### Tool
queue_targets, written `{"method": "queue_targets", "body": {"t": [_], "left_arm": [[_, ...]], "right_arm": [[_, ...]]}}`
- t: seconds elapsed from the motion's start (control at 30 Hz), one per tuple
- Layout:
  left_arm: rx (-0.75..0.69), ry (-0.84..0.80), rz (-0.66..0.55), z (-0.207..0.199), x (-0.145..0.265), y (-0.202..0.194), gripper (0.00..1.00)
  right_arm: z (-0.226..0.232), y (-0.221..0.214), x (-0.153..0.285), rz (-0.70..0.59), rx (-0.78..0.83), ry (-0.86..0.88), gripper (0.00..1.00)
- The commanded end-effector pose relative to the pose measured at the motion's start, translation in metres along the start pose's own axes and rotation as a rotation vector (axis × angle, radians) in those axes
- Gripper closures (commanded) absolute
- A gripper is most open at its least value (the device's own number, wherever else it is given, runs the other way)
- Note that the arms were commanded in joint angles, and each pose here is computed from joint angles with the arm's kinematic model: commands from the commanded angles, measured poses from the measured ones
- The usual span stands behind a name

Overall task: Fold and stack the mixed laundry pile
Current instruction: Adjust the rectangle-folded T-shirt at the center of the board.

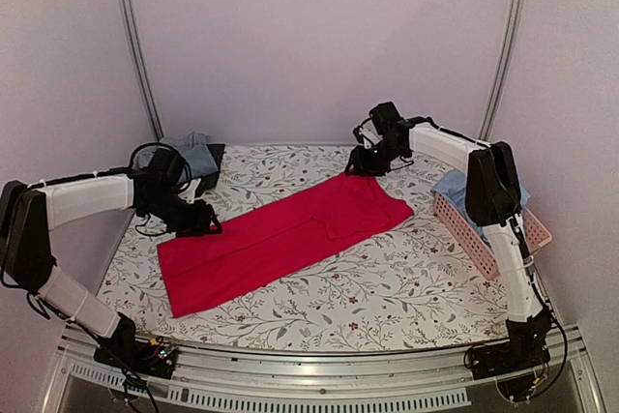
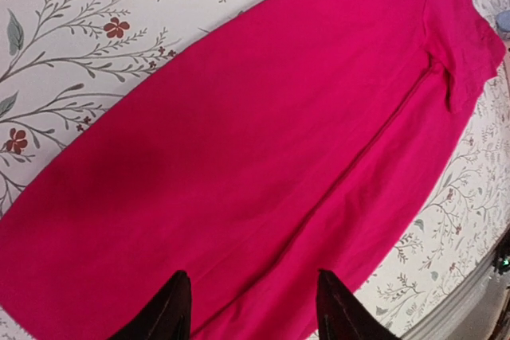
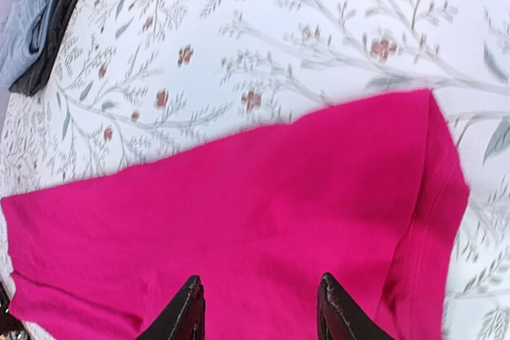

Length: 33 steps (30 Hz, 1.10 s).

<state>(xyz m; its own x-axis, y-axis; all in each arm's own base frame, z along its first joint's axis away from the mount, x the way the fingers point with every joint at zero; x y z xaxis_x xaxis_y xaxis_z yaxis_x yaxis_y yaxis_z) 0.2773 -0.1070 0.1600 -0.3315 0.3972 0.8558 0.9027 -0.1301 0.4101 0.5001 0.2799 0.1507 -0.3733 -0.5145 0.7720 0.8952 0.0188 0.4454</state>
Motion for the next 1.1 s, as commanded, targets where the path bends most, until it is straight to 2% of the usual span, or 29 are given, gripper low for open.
{"method": "queue_targets", "body": {"t": [0.0, 0.13, 0.37, 0.83, 1.07], "left_arm": [[-0.139, -0.073, 0.044, -0.018, -0.006, 0.004, 0.52], [-0.231, -0.143, 0.082, -0.040, -0.023, 0.004, 0.63], [-0.314, -0.166, 0.182, -0.061, -0.065, 0.005, 0.69], [-0.347, -0.060, 0.281, -0.056, -0.090, -0.002, 0.72], [-0.348, -0.069, 0.304, -0.058, -0.088, -0.014, 0.83]], "right_arm": [[0.030, -0.036, 0.042, 0.063, -0.009, 0.122, 0.54], [0.038, -0.073, 0.052, 0.143, -0.033, 0.143, 0.55], [0.028, -0.125, 0.039, 0.255, -0.101, 0.120, 0.55], [0.005, -0.151, 0.018, 0.327, -0.138, 0.046, 0.55], [-0.006, -0.155, 0.016, 0.339, -0.156, 0.024, 0.56]]}}
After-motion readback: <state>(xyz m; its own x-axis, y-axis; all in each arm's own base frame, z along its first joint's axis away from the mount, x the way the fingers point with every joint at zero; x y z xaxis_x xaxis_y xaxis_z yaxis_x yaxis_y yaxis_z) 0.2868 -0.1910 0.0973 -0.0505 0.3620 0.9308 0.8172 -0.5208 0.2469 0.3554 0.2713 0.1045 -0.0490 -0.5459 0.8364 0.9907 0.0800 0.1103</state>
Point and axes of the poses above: each gripper's point midway between its finger pads, its own x axis back along the fingers, its own z axis along the line the jaws close on, y = z × x, the point moved 9 cm from there along x, back along the fingers, and after that the axes turned 9 degrees about -x, right-handed, at the moved point
